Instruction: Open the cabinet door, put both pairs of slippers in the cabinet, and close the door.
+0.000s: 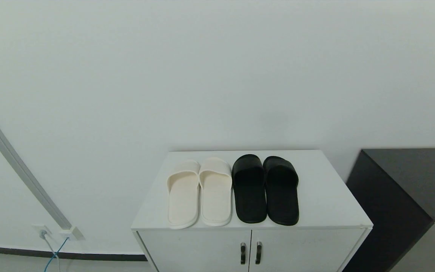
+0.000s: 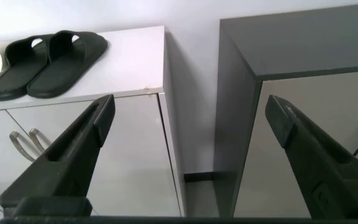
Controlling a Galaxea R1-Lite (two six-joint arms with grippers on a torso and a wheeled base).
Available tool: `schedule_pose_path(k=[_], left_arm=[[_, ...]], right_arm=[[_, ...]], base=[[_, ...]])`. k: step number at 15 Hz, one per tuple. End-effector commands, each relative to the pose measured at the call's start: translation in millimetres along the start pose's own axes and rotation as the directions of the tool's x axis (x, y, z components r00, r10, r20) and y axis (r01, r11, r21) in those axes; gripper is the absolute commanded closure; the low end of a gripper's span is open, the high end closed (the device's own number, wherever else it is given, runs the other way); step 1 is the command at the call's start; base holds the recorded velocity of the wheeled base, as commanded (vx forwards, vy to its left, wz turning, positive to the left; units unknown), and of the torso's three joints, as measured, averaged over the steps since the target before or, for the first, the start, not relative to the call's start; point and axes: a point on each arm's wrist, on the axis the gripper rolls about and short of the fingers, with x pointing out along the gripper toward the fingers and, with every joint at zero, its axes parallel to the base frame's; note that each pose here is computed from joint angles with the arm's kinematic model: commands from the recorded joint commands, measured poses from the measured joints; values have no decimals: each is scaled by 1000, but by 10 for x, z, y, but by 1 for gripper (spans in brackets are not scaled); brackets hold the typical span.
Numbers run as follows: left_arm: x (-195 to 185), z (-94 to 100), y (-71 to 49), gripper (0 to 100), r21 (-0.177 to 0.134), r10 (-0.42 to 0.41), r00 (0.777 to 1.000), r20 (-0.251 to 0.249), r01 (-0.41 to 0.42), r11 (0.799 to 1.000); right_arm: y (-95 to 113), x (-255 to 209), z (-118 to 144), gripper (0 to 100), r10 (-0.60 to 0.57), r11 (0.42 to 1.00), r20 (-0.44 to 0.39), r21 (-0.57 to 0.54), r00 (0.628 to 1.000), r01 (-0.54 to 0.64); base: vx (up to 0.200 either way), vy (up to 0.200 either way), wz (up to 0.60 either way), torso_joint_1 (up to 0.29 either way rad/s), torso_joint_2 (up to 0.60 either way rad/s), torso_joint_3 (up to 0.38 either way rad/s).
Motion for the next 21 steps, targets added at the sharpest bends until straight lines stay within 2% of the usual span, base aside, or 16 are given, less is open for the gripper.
schedule_pose_path(k=[1, 7, 9, 11, 12, 13, 14, 16, 19, 20, 21], left_arm=[[1, -1, 0, 100, 0, 1, 1000, -2, -1, 1000], [1, -1, 1, 100, -2, 3, 1000, -2, -3, 1000], [1, -1, 0, 100, -3, 1, 1000, -2, -1, 1000], [1, -1, 0, 100, -3, 1, 1000, -2, -1, 1000], [1, -1, 1, 100, -2, 3, 1000, -2, -3, 1000], [1, -1, 1, 100, -3, 3, 1000, -2, -3, 1000], [1, -1, 1, 100, -3, 3, 1000, -2, -3, 1000], [1, -1, 1, 100, -3, 3, 1000, -2, -3, 1000], [1, -1, 0, 100, -3, 1, 1000, -2, -1, 1000], [1, -1, 0, 100, -3, 1, 1000, -2, -1, 1000], [1, -1, 0, 100, -3, 1, 1000, -2, -1, 1000]], right_arm=[[0, 1, 1, 0, 2, 1000, -1, -2, 1000, -2], [1, 1, 1, 0, 4, 1000, -1, -2, 1000, -4], [8, 3, 31, 0, 37, 999, -6, -20, 999, -37], [29, 6, 356, 0, 55, 998, 3, 15, 999, -55], [39, 83, 373, 0, 86, 996, -67, 14, 994, -85], [59, 209, 403, 0, 144, 990, -163, 18, 976, -143], [78, 337, 488, 0, 181, 983, -218, 32, 959, -179], [106, 588, 615, 0, 217, 976, -279, 45, 935, -213], [243, 998, 758, 0, 310, 948, -301, 20, 902, -319], [369, 1181, 764, 0, 323, 941, -359, 23, 876, -338], [502, 1286, 780, 0, 357, 930, -366, 47, 860, -366]], base=[[0, 0, 0, 0, 0, 0], [0, 0, 0, 0, 0, 0], [0, 0, 0, 0, 0, 0], [0, 0, 0, 0, 0, 0], [0, 0, 0, 0, 0, 0], [0, 0, 0, 0, 0, 0], [0, 0, 0, 0, 0, 0], [0, 0, 0, 0, 0, 0], [0, 0, 0, 0, 0, 0], [0, 0, 0, 0, 0, 0], [0, 0, 0, 0, 0, 0]])
